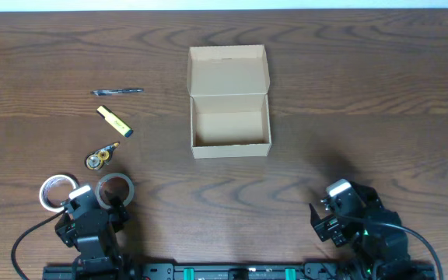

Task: Pack container
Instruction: 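Release the box and retract the right gripper to rest, then reach the left gripper to the white masking tape roll and grasp it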

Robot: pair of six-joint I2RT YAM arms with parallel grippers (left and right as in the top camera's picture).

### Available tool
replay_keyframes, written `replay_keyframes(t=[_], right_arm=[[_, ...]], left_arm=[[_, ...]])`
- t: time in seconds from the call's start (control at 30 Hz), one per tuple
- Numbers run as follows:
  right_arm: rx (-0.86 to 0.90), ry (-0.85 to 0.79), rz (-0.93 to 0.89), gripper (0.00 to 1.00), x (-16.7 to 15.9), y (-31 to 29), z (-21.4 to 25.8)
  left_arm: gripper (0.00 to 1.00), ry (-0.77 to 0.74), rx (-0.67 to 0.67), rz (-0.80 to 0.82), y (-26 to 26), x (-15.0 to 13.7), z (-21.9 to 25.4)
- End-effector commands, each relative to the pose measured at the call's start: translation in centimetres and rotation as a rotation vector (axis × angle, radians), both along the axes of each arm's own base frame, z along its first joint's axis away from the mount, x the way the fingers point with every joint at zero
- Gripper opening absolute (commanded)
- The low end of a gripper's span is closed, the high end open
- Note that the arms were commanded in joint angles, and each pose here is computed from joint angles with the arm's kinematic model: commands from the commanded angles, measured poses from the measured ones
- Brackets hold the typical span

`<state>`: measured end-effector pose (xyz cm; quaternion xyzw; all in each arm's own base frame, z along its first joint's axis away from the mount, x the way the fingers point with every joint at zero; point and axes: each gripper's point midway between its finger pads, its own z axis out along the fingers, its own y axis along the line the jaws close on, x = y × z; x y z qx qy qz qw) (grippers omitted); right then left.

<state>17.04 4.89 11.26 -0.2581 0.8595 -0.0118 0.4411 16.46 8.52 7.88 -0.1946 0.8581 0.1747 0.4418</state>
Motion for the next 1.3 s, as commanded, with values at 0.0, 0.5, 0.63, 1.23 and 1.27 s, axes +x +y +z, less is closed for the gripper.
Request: replay_keyframes(t=[0.0, 0.5, 0.63, 1.23, 1.27], right_arm=[[-0.006, -0.016, -0.027, 0.99, 0.3, -0.4, 0.1], [-0.008, -0.010, -0.027, 0.99, 0.2, -0.5, -0.1], [-0.008, -0.009, -0.027, 0.99, 0.2, -0.5, -0.1], [-0.008, -0.010, -0.027, 0.99, 0.2, -0.5, -0.1], [-0.008, -0.010, -0.027, 0.99, 0.2, -0.5, -0.1]], left_arm=[[0.96, 0.012, 0.006, -0.005, 0.0, -0.1, -0.3], [0.96, 0.012, 0.006, -0.005, 0.0, -0.1, -0.3], [0.95, 0.012, 0.006, -0.004, 0.0, -0.1, -0.3], [0.95, -0.245, -0.158, 0.077, -0.3, 1.7, 14.6], [0.95, -0.247, -0.180, 0.181, 0.7, 1.3, 15.2]])
